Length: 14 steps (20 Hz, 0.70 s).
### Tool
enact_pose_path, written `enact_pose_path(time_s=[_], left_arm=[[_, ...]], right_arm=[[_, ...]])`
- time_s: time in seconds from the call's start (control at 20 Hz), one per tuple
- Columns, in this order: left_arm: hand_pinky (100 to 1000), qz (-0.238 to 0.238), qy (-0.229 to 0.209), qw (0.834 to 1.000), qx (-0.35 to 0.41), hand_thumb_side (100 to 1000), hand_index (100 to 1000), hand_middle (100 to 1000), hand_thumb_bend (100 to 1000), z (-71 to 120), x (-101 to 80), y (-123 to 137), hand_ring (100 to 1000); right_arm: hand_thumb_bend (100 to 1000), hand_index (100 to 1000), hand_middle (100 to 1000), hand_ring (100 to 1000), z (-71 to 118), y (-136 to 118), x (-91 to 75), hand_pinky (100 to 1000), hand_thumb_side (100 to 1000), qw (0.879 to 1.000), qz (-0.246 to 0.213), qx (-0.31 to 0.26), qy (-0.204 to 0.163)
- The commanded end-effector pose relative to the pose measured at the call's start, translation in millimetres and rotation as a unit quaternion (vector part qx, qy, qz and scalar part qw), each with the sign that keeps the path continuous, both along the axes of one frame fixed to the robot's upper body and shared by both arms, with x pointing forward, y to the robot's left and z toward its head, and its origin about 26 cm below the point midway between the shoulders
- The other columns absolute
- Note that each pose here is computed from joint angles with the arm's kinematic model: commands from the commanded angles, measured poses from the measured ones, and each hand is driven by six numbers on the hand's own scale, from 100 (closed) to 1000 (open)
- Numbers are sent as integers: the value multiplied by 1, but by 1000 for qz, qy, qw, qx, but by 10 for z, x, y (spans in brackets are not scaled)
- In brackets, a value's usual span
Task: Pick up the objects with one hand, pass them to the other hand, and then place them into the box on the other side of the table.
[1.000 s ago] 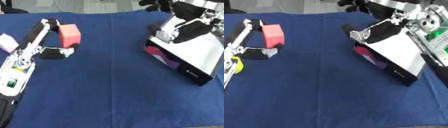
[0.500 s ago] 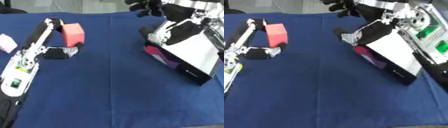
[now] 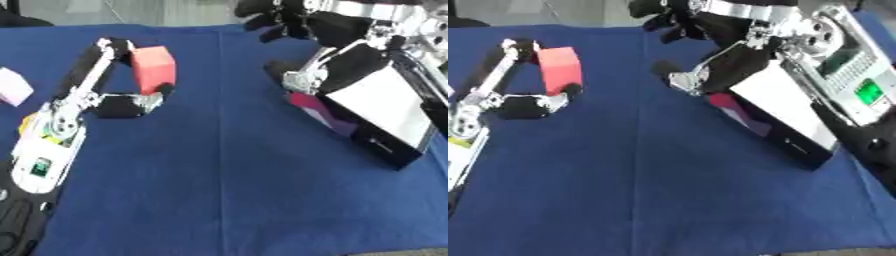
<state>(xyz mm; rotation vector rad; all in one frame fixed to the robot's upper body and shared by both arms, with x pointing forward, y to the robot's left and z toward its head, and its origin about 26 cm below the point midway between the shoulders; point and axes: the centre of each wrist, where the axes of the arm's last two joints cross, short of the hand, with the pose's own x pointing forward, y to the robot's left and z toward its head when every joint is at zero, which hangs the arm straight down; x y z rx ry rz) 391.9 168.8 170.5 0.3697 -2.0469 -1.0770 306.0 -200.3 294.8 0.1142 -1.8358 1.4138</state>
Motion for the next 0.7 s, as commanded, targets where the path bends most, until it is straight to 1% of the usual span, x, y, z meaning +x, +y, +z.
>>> enact_pose_path(time_s=[0.05,0.3,0.45,0.7], left_arm=[[680,-24,-17,1000,-10,387,524,480,100,125,-9,-141,564],[680,-45,-26,999,-15,377,523,480,100,180,-34,-266,564],[681,-55,-37,998,-11,325,526,481,100,207,-56,-308,566],[682,-67,-53,996,0,283,524,477,100,220,-85,-382,566]], right_arm=[[100,1000,1000,1000,97,46,-12,957,100,1000,5,-15,-21],[100,1000,1000,1000,81,81,59,956,100,999,2,-30,-29],[100,1000,1000,1000,72,78,101,956,100,999,-5,-35,-34],[100,1000,1000,1000,50,80,155,958,100,998,-11,-43,-40]])
